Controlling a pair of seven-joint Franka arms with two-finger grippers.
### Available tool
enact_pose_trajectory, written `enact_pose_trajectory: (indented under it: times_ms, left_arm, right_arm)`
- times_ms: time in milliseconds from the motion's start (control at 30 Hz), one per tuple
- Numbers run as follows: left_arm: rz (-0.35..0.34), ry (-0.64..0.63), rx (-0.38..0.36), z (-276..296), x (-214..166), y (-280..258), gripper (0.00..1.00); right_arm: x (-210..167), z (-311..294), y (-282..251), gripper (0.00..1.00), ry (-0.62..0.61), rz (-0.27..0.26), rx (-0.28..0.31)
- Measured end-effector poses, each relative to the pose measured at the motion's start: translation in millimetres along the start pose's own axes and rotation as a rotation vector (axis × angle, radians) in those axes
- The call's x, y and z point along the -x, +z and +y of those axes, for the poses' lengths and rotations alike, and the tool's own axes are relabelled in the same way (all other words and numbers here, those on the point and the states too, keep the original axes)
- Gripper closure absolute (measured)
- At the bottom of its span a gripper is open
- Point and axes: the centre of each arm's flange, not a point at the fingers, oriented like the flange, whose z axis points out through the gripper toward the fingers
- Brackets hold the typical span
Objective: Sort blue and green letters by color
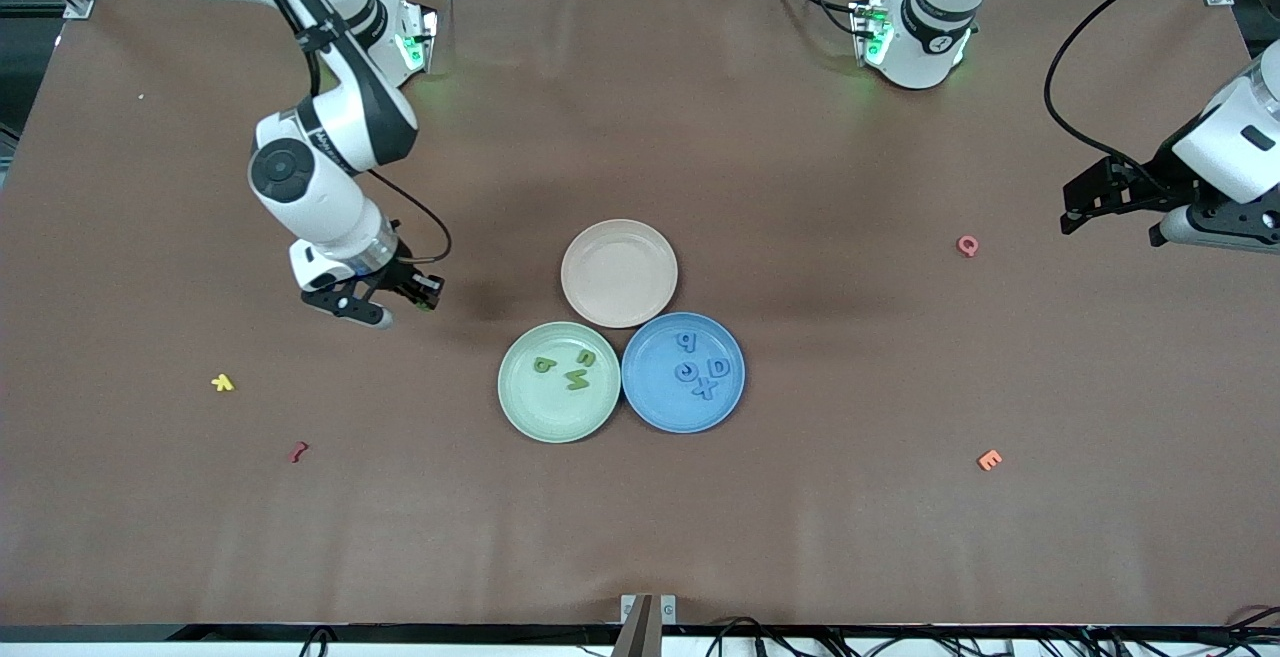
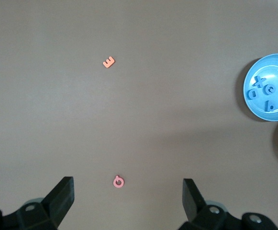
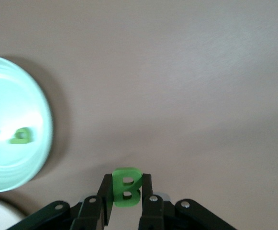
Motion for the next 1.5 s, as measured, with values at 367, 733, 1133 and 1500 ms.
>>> enact_pose_trajectory:
  times_ms: [367, 733, 1133, 1500]
  left_arm:
    - [0.000, 0.000, 0.000, 0, 0, 0, 0.00]
    - [0.000, -0.001, 0.000, 0, 0, 0, 0.00]
    - [-0.001, -0.006, 0.000, -3, 0, 0, 0.00]
    - [0.003, -0.007, -0.001, -4, 0, 0, 0.00]
  right_arm:
    - [11, -59, 3, 0.73, 0.138, 0.011, -0.014]
    - [18, -121, 20, 0.73, 0.244, 0.022, 0.032]
    - [10, -168, 45, 0.73, 0.320, 0.053, 0.042]
    - [3, -188, 57, 0.73, 0.361, 0.064, 0.025]
